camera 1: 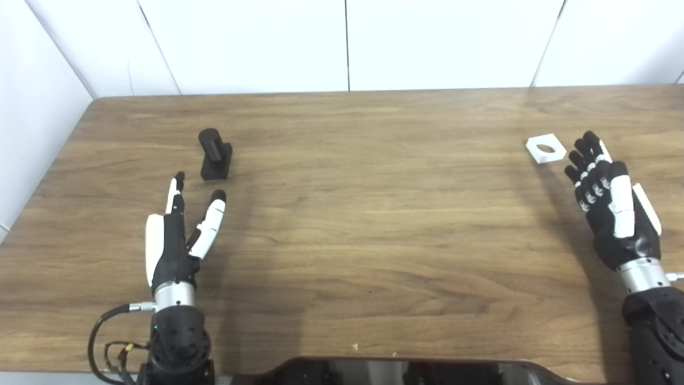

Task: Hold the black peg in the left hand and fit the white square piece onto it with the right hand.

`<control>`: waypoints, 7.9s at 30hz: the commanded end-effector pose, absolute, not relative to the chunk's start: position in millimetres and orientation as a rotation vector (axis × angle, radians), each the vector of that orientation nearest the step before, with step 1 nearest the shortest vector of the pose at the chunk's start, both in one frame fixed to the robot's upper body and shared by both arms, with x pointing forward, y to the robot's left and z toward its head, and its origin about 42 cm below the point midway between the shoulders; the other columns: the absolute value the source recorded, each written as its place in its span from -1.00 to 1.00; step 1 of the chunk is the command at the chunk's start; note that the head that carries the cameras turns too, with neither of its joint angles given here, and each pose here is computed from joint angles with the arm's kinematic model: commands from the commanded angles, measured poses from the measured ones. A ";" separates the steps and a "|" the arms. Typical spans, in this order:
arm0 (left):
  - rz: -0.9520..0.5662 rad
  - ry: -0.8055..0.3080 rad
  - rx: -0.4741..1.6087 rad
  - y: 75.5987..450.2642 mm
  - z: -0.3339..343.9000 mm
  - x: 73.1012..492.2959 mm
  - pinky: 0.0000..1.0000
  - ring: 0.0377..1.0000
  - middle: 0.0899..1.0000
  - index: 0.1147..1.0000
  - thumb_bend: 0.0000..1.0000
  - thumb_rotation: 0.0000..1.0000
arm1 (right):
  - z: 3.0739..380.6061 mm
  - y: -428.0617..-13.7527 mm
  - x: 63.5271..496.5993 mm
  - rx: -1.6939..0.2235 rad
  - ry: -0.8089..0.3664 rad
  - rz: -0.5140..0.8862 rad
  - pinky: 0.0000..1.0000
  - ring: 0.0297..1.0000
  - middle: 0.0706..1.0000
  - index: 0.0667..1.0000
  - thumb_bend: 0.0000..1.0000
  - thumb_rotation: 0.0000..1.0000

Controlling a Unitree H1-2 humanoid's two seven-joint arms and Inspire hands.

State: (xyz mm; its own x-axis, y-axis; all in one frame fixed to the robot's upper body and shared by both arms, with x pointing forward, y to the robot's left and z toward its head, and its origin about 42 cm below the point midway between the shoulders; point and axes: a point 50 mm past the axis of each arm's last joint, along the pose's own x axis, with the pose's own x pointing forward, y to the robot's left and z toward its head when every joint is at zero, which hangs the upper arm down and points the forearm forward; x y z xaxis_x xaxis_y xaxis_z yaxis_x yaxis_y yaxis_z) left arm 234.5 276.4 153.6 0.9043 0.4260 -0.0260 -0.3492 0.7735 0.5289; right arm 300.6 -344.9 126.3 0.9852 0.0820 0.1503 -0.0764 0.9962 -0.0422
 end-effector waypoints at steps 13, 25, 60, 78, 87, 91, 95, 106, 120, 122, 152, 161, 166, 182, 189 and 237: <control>0.668 0.073 0.937 284.2 163.3 270.6 0.78 1.00 0.94 0.63 0.50 -0.27 | 63.5 -334.6 274.8 0.048 0.010 0.057 1.00 1.00 1.00 1.00 0.13 1.00; 0.646 0.112 1.005 290.7 149.7 290.1 0.90 1.00 0.92 0.59 0.48 -0.23 | 62.5 -339.4 274.5 0.044 0.019 0.051 1.00 1.00 1.00 1.00 0.11 1.00; 0.508 0.163 1.179 301.4 175.3 357.7 1.00 1.00 0.98 0.61 0.51 0.06 | 55.7 -338.0 278.1 0.064 0.033 0.073 1.00 1.00 1.00 1.00 0.07 1.00; 0.482 0.211 1.275 308.0 170.4 387.5 1.00 1.00 0.92 0.54 0.51 -0.02 | 54.0 -340.4 275.9 0.064 0.033 0.055 1.00 1.00 1.00 1.00 0.09 1.00; 0.445 0.230 1.319 308.3 168.0 396.0 1.00 1.00 0.93 0.54 0.49 0.02 | 54.1 -341.3 275.3 0.059 0.033 0.049 1.00 1.00 1.00 1.00 0.10 1.00; 0.432 0.243 1.350 308.8 164.2 400.1 1.00 1.00 0.92 0.53 0.48 0.04 | 53.5 -340.5 275.5 0.069 0.037 0.044 1.00 1.00 1.00 1.00 0.12 1.00; 0.426 0.255 1.362 309.0 161.3 403.2 1.00 1.00 0.90 0.53 0.48 0.05 | 53.8 -338.3 275.8 0.058 0.045 0.036 1.00 1.00 1.00 1.00 0.15 1.00; 0.390 0.295 1.396 309.3 157.5 408.2 1.00 1.00 0.87 0.52 0.46 0.06 | 54.7 -339.2 277.7 0.070 0.039 0.053 1.00 1.00 1.00 1.00 0.10 0.98; 0.369 0.320 1.363 309.7 155.6 406.3 1.00 1.00 0.82 0.27 0.45 -0.16 | 59.2 -341.8 278.8 0.069 0.034 0.053 1.00 1.00 1.00 1.00 0.11 0.99; 0.368 0.316 1.361 309.6 156.0 405.5 1.00 1.00 0.82 0.25 0.44 -0.21 | 59.8 -342.1 279.3 0.066 0.027 0.053 1.00 1.00 1.00 1.00 0.11 1.00; 0.349 0.285 1.289 301.3 156.8 396.7 1.00 1.00 0.77 -0.15 0.04 -0.86 | 61.9 -349.9 280.9 0.053 0.018 0.057 1.00 1.00 1.00 1.00 0.13 0.98; 0.321 0.277 1.197 293.4 155.3 391.4 1.00 1.00 0.74 -0.15 0.04 -0.86 | 63.5 -350.2 280.9 0.044 0.014 0.070 1.00 1.00 1.00 1.00 0.14 0.97; 0.268 0.281 1.150 285.0 154.8 387.6 1.00 1.00 0.69 -0.15 0.04 -0.86 | 64.1 -349.2 281.0 0.048 0.017 0.071 1.00 1.00 1.00 1.00 0.15 0.97; 0.183 0.226 1.125 254.7 149.3 352.3 0.96 1.00 0.75 -0.16 0.03 -0.86 | 69.4 -337.5 278.5 0.059 0.027 0.086 1.00 1.00 1.00 1.00 0.13 1.00; 0.153 0.157 1.121 236.4 148.3 335.1 0.98 1.00 0.72 -0.15 0.03 -0.85 | 71.7 -335.5 278.0 0.063 0.025 0.081 1.00 1.00 1.00 1.00 0.16 1.00; -0.223 0.012 1.063 140.8 143.5 238.5 0.88 0.96 0.74 -0.15 0.03 -0.84 | 83.1 -303.8 272.7 0.051 0.042 0.057 1.00 1.00 1.00 1.00 0.21 1.00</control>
